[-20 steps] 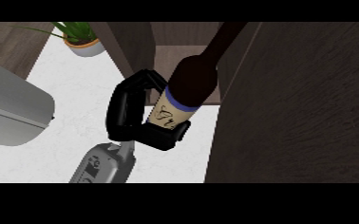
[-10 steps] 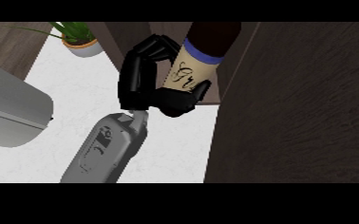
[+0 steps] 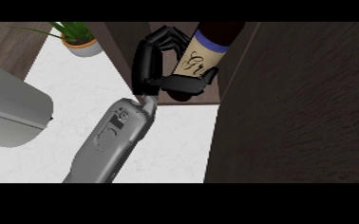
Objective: Pick up the wine, place it into the cabinet and close the cabinet
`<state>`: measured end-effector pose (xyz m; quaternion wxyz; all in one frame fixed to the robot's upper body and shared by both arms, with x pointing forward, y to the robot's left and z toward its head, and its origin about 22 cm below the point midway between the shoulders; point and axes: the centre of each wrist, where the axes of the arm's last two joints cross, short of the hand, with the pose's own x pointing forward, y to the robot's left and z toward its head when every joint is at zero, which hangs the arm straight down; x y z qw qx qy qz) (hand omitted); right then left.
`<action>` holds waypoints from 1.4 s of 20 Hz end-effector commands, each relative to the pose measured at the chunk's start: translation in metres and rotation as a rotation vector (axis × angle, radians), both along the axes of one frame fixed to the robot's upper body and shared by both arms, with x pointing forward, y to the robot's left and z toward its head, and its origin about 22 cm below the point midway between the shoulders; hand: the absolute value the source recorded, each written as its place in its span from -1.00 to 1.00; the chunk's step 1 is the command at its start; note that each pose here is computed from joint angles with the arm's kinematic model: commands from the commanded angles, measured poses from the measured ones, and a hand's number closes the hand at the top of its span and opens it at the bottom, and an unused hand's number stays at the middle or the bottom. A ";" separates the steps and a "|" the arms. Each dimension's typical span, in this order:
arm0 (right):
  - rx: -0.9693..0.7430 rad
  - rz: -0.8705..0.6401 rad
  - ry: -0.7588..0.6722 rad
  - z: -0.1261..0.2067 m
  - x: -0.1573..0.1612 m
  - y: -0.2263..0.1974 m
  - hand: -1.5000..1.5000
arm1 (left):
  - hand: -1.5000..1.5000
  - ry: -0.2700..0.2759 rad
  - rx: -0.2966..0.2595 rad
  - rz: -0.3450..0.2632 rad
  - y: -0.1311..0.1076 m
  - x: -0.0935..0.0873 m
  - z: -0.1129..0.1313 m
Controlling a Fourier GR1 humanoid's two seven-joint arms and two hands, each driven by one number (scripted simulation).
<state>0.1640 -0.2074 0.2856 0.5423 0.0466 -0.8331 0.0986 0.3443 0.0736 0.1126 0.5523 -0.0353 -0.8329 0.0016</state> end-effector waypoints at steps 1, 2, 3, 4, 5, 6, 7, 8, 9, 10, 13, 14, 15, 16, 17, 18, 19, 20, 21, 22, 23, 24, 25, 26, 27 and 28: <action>0.028 0.055 -0.006 -0.005 -0.012 -0.003 -1.00 | 1.00 -0.022 0.057 0.027 0.007 0.011 -0.020; 0.040 0.084 0.001 -0.001 -0.023 0.002 -1.00 | 1.00 0.004 0.062 0.024 0.011 0.018 -0.035; 0.019 0.062 -0.002 -0.007 -0.011 -0.012 -1.00 | 1.00 -0.008 0.065 0.034 -0.006 0.011 -0.009; 0.029 0.072 -0.009 0.001 0.000 -0.010 -1.00 | 1.00 -0.004 0.071 0.035 -0.013 0.017 -0.011; 0.003 0.072 -0.004 0.012 -0.017 0.002 -1.00 | 1.00 0.008 0.076 0.016 -0.003 0.009 -0.028; 0.025 0.057 -0.012 0.008 -0.022 -0.008 -1.00 | 1.00 0.003 0.076 0.033 -0.009 0.017 -0.017; 0.024 0.057 -0.006 -0.014 -0.013 -0.009 -1.00 | 1.00 0.007 0.058 0.037 0.004 0.020 -0.036; 0.000 0.064 -0.002 0.003 -0.014 -0.010 -1.00 | 1.00 0.004 0.063 0.012 0.009 0.022 -0.035; 0.003 0.061 -0.002 0.008 -0.012 -0.012 -1.00 | 1.00 0.016 0.057 0.034 0.000 0.017 -0.033; 0.028 0.064 -0.015 -0.006 -0.017 -0.003 -1.00 | 1.00 0.019 0.076 0.054 -0.007 0.026 -0.038; 0.010 0.080 -0.016 -0.004 -0.014 -0.008 -1.00 | 1.00 0.011 0.067 0.063 -0.007 0.029 -0.046; 0.014 0.048 -0.012 0.003 -0.011 -0.010 -1.00 | 1.00 0.036 0.070 0.034 -0.007 0.023 -0.036; 0.027 0.081 -0.010 -0.008 -0.021 -0.004 -1.00 | 1.00 0.030 0.062 0.053 -0.004 0.017 -0.063; 0.009 0.077 -0.014 0.000 -0.012 -0.014 -1.00 | 1.00 0.037 0.067 0.061 -0.006 0.021 -0.061; 0.003 0.084 0.002 -0.007 -0.016 -0.009 -1.00 | 1.00 0.062 0.070 0.059 0.005 0.027 -0.069; 0.009 0.061 -0.011 -0.003 -0.002 0.003 -1.00 | 1.00 0.073 0.071 0.044 -0.004 0.010 -0.079; 0.015 0.081 -0.005 -0.003 -0.019 -0.002 -1.00 | 1.00 0.071 0.070 0.041 0.000 0.034 -0.062; 0.021 0.086 -0.011 -0.005 -0.019 -0.008 -1.00 | 1.00 0.069 0.100 0.062 -0.010 0.029 -0.065; 0.021 0.086 -0.006 0.007 -0.011 -0.006 -1.00 | 1.00 0.082 0.085 0.055 -0.005 0.019 -0.081; 0.022 0.087 -0.003 -0.004 -0.021 -0.011 -1.00 | 1.00 0.074 0.124 0.067 -0.005 0.022 -0.088; 0.008 0.075 0.002 0.005 -0.004 -0.006 -1.00 | 1.00 0.080 0.142 0.083 -0.004 0.025 -0.086; 0.023 0.070 -0.013 -0.007 -0.026 -0.004 -1.00 | 1.00 0.067 0.159 0.075 0.006 0.024 -0.101; 0.024 0.083 -0.007 -0.001 -0.014 -0.001 -1.00 | 1.00 0.086 0.172 0.074 0.004 0.022 -0.103; 0.031 0.095 -0.023 0.004 0.000 -0.010 -1.00 | 1.00 0.089 0.197 0.083 0.004 0.028 -0.108; 0.022 0.086 -0.007 -0.004 -0.014 -0.004 -1.00 | 1.00 0.084 0.206 0.084 0.003 0.031 -0.104; 0.038 0.085 -0.019 -0.010 -0.011 0.002 -1.00 | 1.00 0.086 0.207 0.105 0.003 0.027 -0.113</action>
